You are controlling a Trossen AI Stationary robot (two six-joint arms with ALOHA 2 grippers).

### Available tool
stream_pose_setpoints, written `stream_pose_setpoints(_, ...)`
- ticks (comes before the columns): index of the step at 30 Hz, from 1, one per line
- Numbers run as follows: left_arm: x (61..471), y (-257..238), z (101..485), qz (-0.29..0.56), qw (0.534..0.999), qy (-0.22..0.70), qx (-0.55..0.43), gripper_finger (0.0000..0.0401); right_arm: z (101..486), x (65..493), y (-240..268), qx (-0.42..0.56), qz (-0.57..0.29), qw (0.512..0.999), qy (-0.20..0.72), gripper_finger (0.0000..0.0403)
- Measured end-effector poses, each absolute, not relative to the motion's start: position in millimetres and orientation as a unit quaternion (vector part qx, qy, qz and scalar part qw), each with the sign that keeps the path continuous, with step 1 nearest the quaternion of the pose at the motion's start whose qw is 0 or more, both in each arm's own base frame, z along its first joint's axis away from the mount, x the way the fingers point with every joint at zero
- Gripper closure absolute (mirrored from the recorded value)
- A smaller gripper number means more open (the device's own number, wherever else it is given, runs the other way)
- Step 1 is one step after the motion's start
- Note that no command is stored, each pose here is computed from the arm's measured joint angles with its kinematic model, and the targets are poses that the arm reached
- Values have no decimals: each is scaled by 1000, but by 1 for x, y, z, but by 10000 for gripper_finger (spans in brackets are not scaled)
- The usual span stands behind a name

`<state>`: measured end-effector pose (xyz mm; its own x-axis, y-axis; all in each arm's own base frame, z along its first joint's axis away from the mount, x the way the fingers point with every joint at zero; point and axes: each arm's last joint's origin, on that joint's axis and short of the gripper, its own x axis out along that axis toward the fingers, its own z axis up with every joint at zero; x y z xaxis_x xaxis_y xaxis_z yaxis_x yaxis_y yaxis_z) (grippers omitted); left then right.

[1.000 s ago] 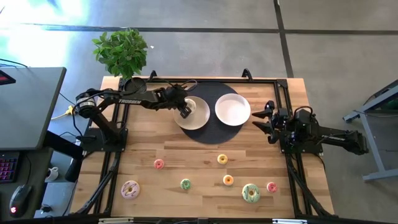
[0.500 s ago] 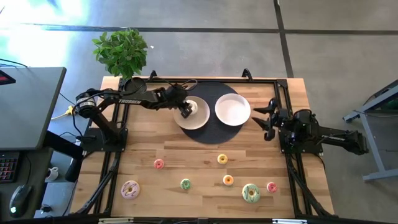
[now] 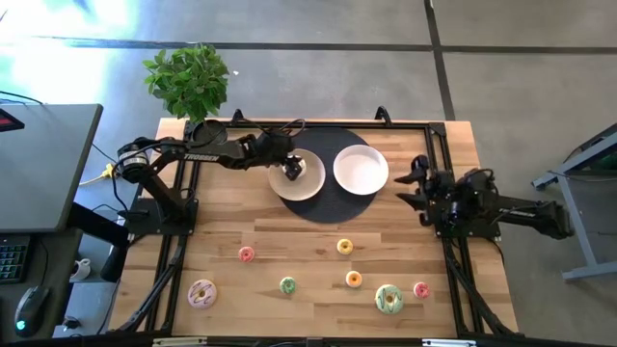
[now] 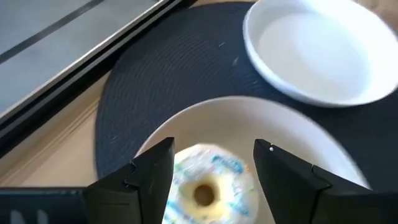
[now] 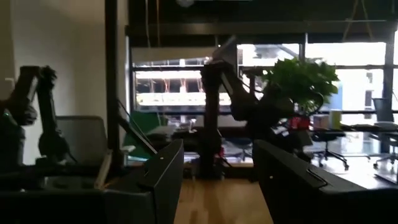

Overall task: Pick & Place donuts
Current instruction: Put the large blue donut on the left white plate

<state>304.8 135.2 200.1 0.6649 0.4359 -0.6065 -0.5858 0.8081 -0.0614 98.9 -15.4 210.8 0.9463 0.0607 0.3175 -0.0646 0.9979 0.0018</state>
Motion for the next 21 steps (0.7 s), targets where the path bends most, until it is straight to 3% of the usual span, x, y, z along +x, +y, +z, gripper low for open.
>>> stream_pose_setpoints(4, 305, 136, 201, 284, 905, 290, -126, 183, 235, 103, -15, 11, 53, 988, -143, 215)
stream_pose_setpoints(8, 305, 136, 201, 284, 905, 289, -127, 183, 245, 122, -12, 43, 87, 995, -15, 215)
stream_pose_setpoints(14, 307, 136, 203, 284, 909, 279, -126, 183, 235, 152, 10, 84, 171, 964, 188, 215)
stream_pose_setpoints(18, 306, 136, 203, 284, 908, 280, -126, 183, 231, 168, 38, 118, 243, 931, 247, 215)
stream_pose_setpoints(21, 306, 136, 203, 284, 908, 280, -126, 183, 218, 177, 60, 98, 249, 919, 290, 215)
